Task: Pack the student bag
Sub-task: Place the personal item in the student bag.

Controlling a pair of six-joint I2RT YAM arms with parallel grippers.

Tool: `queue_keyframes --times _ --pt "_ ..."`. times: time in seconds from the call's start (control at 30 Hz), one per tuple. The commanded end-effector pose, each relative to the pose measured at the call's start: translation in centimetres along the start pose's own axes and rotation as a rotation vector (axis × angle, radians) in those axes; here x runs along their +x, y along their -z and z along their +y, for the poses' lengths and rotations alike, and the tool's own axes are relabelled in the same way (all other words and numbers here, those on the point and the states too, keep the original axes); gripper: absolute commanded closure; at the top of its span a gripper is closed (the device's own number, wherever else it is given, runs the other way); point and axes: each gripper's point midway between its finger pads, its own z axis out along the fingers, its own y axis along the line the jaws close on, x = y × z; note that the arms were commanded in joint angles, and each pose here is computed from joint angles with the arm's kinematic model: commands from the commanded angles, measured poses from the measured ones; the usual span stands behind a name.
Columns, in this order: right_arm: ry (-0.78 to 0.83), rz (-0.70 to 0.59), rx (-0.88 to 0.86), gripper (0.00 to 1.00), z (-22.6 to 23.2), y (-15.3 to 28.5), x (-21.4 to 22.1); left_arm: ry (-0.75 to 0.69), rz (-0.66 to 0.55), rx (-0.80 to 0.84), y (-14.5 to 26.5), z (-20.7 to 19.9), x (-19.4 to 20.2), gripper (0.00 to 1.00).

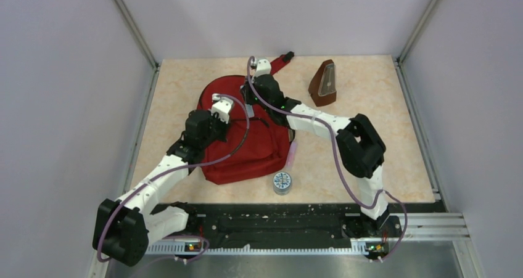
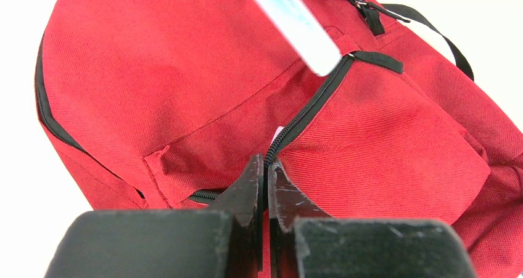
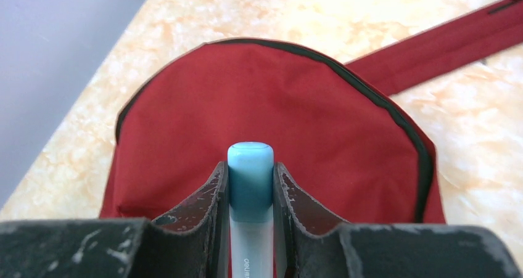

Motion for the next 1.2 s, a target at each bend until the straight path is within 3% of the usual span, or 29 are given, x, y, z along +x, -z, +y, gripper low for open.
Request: queue_keyframes --times 0.0,0.23,0.47,0.8,1.17 --pt "-0.051 -0.113 -0.112 1.0 4.4 -1.2 -4.2 -0.017 -0.082 0.037 0.1 -0.6 -2.3 1.0" --pt "-0.062 -0.001 -0.158 1.0 5.5 -2.4 0.0 -0.017 -0.082 0.036 0.1 -0.5 -2.2 1.0" --pt "-0.038 0.18 -0.244 1.0 6.2 -0.8 4.9 -0.015 -0.087 0.018 0.2 -0.3 -2.3 1.0" --pt "0.055 0.344 -0.312 1.0 5.7 3.5 7.9 -0.013 -0.089 -0.013 0.3 0.3 -2.3 1.0" --pt "0.127 0.436 -0.418 1.0 6.1 6.4 8.8 -0.014 -0.089 -0.014 0.3 0.3 -2.3 1.0"
